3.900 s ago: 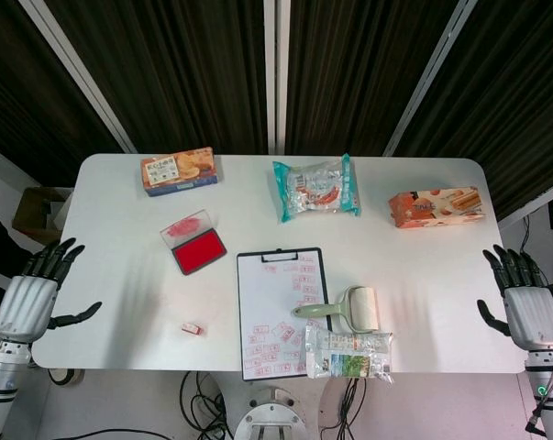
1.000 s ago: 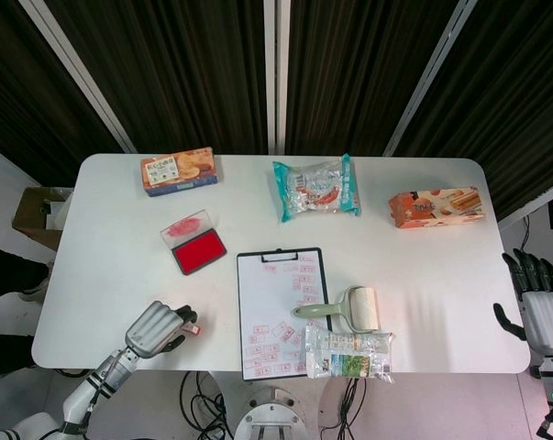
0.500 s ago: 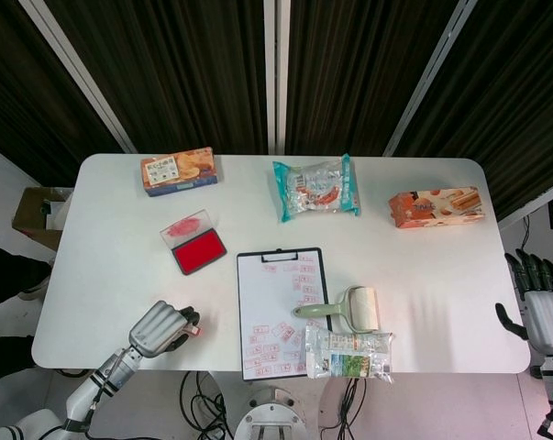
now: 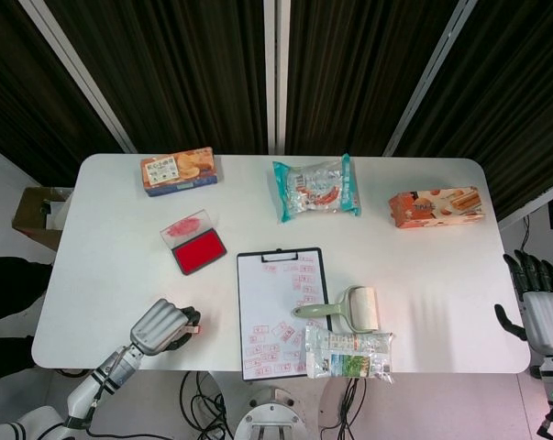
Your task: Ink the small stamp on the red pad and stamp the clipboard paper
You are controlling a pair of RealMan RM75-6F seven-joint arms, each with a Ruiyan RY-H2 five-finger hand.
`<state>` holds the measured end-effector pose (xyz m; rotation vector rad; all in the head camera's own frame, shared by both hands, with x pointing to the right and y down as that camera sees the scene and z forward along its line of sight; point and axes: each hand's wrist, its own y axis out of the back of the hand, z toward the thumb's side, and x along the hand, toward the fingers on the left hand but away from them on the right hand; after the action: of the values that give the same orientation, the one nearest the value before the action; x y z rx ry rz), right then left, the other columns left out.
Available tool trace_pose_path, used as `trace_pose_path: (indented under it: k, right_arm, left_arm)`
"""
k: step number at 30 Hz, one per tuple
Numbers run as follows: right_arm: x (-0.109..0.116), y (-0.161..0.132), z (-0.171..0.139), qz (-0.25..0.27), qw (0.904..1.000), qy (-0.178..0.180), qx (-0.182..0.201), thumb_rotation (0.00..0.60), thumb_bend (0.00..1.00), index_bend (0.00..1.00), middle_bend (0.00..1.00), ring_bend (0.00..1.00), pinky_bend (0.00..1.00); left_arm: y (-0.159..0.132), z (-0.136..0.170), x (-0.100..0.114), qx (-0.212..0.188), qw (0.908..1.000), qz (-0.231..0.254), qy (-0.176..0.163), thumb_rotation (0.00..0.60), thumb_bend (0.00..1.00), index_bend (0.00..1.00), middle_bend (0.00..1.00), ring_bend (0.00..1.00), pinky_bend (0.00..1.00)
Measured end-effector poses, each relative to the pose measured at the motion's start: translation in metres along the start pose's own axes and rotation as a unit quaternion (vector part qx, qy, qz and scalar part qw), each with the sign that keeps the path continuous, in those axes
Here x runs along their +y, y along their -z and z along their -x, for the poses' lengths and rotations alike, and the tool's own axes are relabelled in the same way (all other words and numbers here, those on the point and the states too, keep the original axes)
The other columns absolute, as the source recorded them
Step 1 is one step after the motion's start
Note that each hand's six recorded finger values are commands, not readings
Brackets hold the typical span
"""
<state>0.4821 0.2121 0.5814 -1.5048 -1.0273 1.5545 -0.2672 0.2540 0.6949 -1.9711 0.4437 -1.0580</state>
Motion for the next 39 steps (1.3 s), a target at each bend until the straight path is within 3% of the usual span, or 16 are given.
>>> trace_pose_path:
  k: [9, 14, 19, 24, 31, 39]
  right_arm:
    - [-0.001, 0.001, 0.000, 0.000, 1.0000, -0.002, -0.003, 0.600, 0.27, 0.00, 0.00, 0.00, 0.00]
    - [0.000, 0.000, 0.000, -0.001, 1.0000, -0.001, -0.001, 0.600, 0.27, 0.00, 0.00, 0.00, 0.00]
    - [0.000, 0.000, -0.001, -0.001, 1.0000, 0.000, -0.002, 0.600, 0.27, 0.00, 0.00, 0.00, 0.00]
    - [0.001, 0.001, -0.002, 0.000, 1.0000, 0.002, -0.005, 0.600, 0.27, 0.00, 0.00, 0.00, 0.00]
    - [0.004, 0.005, -0.002, -0.001, 0.9999, 0.006, -0.009, 0.600, 0.27, 0.00, 0.00, 0.00, 0.00]
    - [0.004, 0.005, -0.001, -0.003, 0.9999, 0.005, -0.009, 0.600, 0.27, 0.00, 0.00, 0.00, 0.00]
  left_arm:
    - [0.003, -0.002, 0.008, 0.008, 0.9988, 0.045, -0.014, 0.600, 0.40, 0.62, 0.63, 0.99, 1.00]
    - [0.015, -0.013, 0.030, 0.017, 0.9946, 0.089, -0.049, 0.600, 0.42, 0.63, 0.65, 1.00, 1.00]
    - [0.033, -0.044, 0.065, 0.022, 0.9921, 0.088, -0.086, 0.600, 0.42, 0.63, 0.65, 1.00, 1.00]
    - [0.047, -0.075, 0.081, 0.032, 0.9914, 0.092, -0.088, 0.600, 0.42, 0.63, 0.65, 1.00, 1.00]
    - [0.073, -0.112, 0.072, 0.067, 0.9909, 0.101, -0.058, 0.600, 0.42, 0.63, 0.65, 1.00, 1.00]
    - [0.090, -0.136, 0.055, 0.098, 0.9874, 0.116, -0.047, 0.600, 0.42, 0.63, 0.65, 1.00, 1.00]
